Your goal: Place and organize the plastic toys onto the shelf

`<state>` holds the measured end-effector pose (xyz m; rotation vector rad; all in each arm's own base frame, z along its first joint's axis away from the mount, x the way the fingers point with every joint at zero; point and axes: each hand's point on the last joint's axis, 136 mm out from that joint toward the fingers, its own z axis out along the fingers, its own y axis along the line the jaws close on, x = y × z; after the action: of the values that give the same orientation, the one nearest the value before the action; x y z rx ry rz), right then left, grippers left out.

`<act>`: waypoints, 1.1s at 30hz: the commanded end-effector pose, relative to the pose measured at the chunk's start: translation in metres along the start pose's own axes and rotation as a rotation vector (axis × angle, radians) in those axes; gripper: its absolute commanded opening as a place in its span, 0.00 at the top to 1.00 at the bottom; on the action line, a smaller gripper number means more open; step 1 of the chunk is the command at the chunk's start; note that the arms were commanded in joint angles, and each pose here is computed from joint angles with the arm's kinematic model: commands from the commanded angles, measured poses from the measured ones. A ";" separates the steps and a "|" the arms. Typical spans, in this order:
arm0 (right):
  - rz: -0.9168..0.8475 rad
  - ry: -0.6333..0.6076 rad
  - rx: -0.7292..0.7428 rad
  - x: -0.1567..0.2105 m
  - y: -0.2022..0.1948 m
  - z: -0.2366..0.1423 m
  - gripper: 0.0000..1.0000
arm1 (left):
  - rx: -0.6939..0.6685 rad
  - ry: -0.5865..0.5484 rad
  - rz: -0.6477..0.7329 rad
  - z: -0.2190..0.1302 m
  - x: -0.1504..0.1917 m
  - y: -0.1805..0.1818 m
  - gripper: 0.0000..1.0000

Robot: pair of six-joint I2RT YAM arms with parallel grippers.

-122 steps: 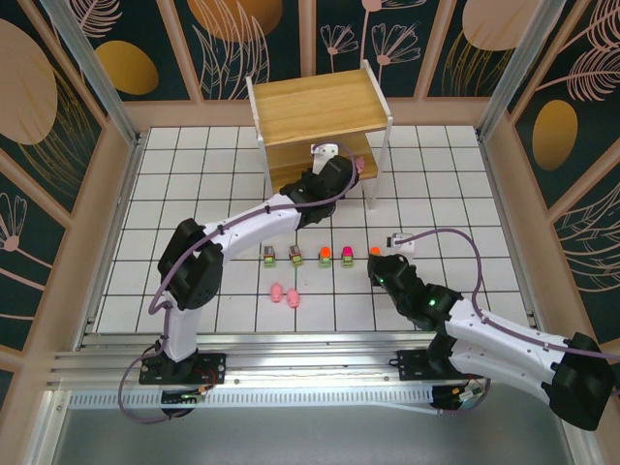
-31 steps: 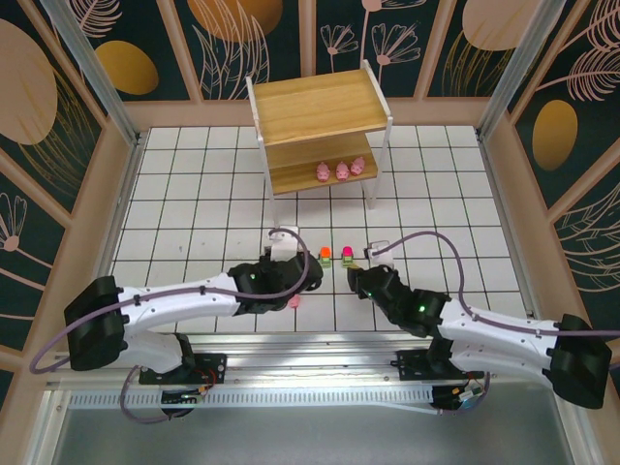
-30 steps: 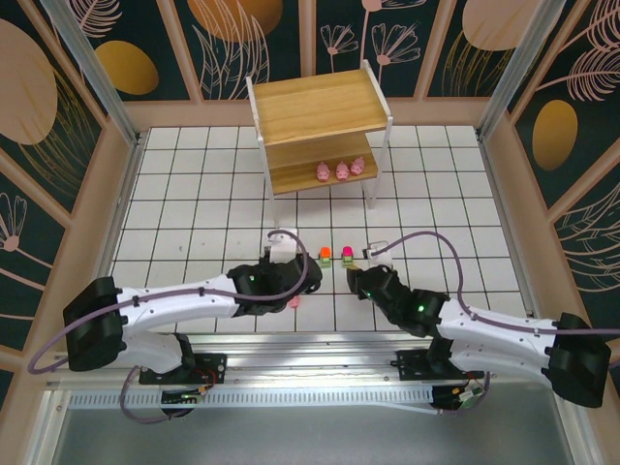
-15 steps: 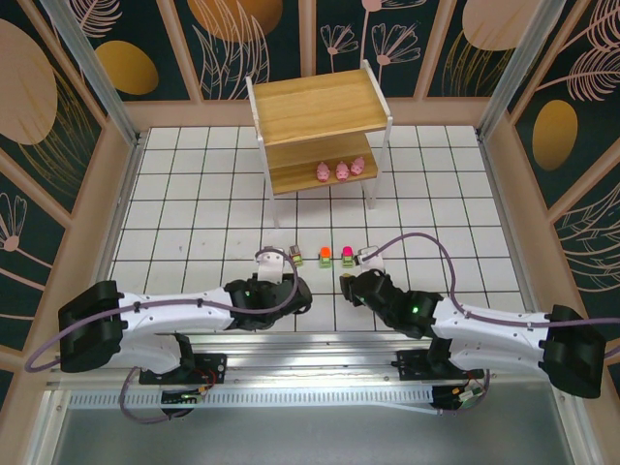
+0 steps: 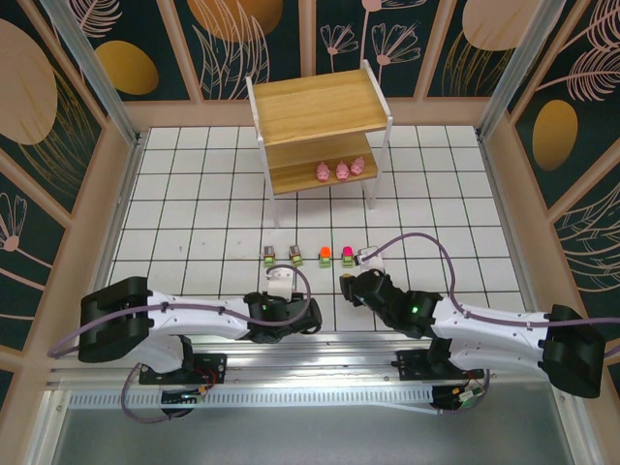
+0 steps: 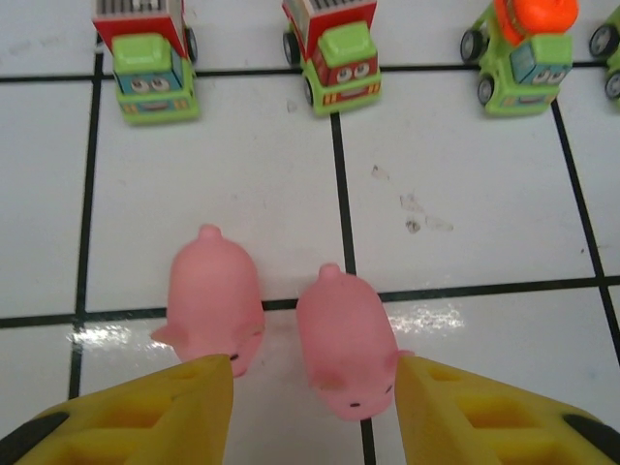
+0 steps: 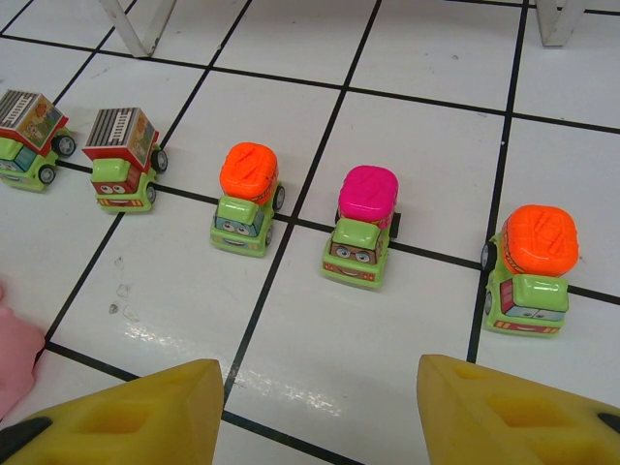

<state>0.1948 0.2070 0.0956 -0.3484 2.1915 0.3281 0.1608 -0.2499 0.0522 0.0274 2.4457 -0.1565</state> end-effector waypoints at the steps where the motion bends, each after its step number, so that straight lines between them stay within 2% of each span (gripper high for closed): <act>1: 0.018 -0.015 -0.016 -0.007 0.005 -0.004 0.44 | 0.021 0.025 -0.051 -0.002 0.003 -0.011 0.52; 10: 0.022 -0.023 -0.026 -0.008 0.005 -0.006 0.44 | 0.040 0.040 -0.058 -0.001 0.006 -0.023 0.51; 33: 0.029 -0.029 -0.039 -0.008 0.005 -0.008 0.43 | -0.086 0.019 -0.091 0.012 0.009 -0.015 0.48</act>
<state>0.1942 0.2084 0.1050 -0.3350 2.1698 0.3683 0.1592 -0.2733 0.0399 -0.1030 2.4890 -0.1485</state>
